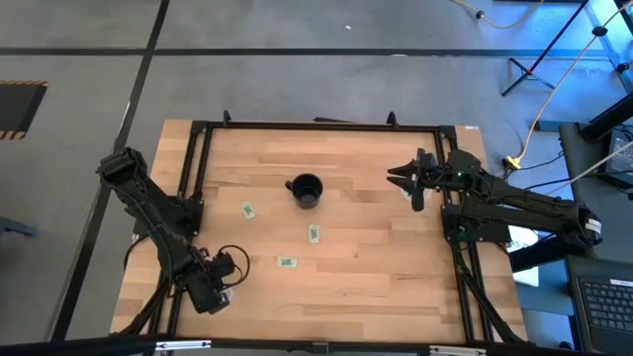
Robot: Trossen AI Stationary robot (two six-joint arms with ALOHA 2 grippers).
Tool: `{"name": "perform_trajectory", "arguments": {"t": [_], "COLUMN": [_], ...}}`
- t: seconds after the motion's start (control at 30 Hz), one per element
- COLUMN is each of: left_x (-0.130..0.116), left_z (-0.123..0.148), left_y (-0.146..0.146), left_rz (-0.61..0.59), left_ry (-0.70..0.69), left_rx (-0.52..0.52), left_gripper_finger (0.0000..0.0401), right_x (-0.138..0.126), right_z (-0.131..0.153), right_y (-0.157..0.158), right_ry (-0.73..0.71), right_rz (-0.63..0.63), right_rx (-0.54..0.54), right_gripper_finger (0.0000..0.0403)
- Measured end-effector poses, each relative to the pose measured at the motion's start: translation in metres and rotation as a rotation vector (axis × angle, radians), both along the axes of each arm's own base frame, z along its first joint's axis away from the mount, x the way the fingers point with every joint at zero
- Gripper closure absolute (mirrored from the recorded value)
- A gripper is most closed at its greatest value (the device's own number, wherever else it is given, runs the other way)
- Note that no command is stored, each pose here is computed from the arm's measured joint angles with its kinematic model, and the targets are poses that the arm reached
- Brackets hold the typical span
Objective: Pick and place Stevia / Truvia into bins
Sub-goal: Put the stevia packet into the square transparent container
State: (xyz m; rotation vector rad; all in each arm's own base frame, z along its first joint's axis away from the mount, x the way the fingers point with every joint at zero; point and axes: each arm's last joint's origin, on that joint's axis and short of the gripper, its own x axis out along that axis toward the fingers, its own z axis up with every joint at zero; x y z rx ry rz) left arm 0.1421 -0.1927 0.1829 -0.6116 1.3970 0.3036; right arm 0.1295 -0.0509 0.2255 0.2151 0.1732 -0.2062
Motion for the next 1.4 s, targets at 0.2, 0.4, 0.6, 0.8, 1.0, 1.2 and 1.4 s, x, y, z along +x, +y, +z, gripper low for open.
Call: {"name": "perform_trajectory", "arguments": {"t": [0.2,0.4,0.6,0.8,1.0,1.2,1.4], "left_x": [0.0,0.001,0.001,0.001,0.002,-0.002,-0.002], "left_z": [0.0,0.0,0.0,0.0,0.001,0.015,0.037], "left_y": [0.0,0.001,0.001,0.002,-0.001,0.003,0.017], "left_rz": [0.057,0.065,0.115,0.111,0.067,0.068,0.082], "left_ry": [-0.007,-0.032,-0.025,-0.019,-0.035,-0.046,-0.228], "left_rx": [0.002,0.018,0.009,0.017,-0.011,-0.08,-0.068], "left_gripper_finger": [0.0397,0.0395,0.0343,0.0281,0.027,0.029,0.0307], "right_x": [0.0,0.0,0.0,0.0,0.0,0.0,0.0], "right_z": [0.0,0.0,0.0,0.0,0.0,0.0,0.0], "right_y": [0.0,0.0,0.0,0.0,0.0,0.0,0.0], "right_ry": [0.0,0.001,0.001,0.002,0.002,0.002,0.001], "right_rz": [0.0,0.001,0.001,0.001,0.001,0.001,0.001], "right_rx": [-0.001,-0.003,-0.003,-0.007,-0.007,-0.007,-0.007], "right_gripper_finger": [0.0281,0.0281,0.0281,0.0281,0.0281,0.0281,0.0281]}}
